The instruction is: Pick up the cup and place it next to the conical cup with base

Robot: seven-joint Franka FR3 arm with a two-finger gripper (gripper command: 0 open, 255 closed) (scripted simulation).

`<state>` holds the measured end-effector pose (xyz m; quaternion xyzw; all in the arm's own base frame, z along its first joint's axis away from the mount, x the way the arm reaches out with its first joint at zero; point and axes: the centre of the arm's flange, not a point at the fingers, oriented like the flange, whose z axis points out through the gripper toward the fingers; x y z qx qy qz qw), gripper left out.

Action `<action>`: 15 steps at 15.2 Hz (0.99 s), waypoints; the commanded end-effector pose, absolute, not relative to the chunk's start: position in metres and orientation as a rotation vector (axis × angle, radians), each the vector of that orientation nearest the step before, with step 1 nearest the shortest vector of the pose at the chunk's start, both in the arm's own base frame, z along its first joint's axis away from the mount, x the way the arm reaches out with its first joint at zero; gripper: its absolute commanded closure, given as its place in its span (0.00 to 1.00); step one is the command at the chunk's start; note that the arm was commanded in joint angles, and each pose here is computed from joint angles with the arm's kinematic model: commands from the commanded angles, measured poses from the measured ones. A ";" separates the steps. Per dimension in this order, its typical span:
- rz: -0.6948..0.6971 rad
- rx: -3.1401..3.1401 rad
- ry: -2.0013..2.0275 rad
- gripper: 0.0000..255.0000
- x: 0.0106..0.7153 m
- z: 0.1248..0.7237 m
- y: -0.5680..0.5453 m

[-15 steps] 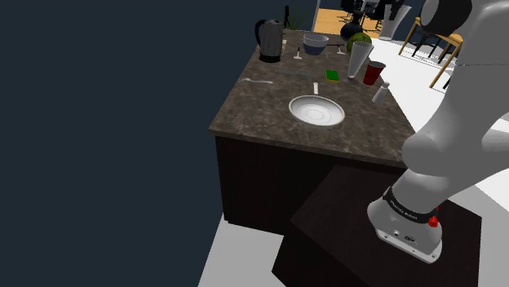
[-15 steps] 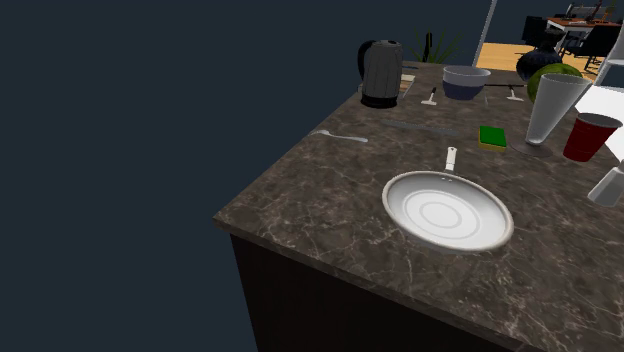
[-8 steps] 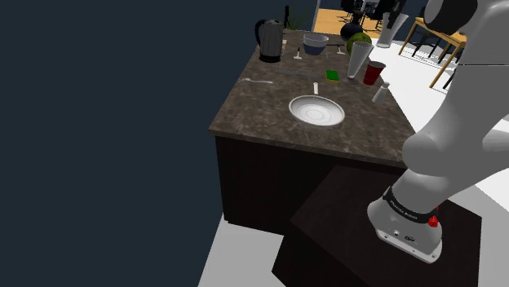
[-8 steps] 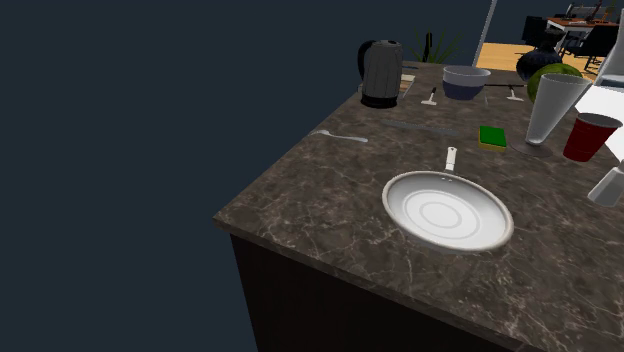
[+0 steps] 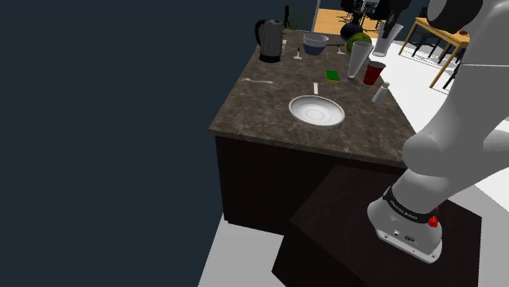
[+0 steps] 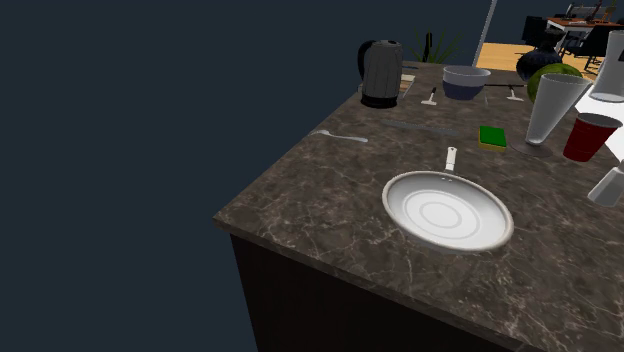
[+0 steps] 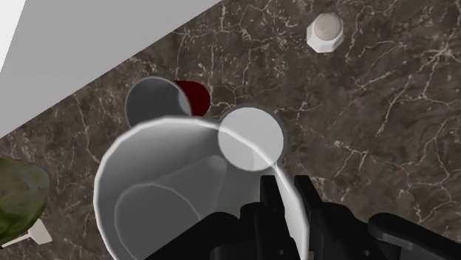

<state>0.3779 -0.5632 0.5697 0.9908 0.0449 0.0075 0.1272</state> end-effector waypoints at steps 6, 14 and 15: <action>0.023 2.883 0.131 1.00 0.378 0.532 -0.563; 0.023 2.883 0.131 1.00 0.378 0.490 -0.563; 0.023 2.883 0.131 1.00 0.378 0.485 -0.563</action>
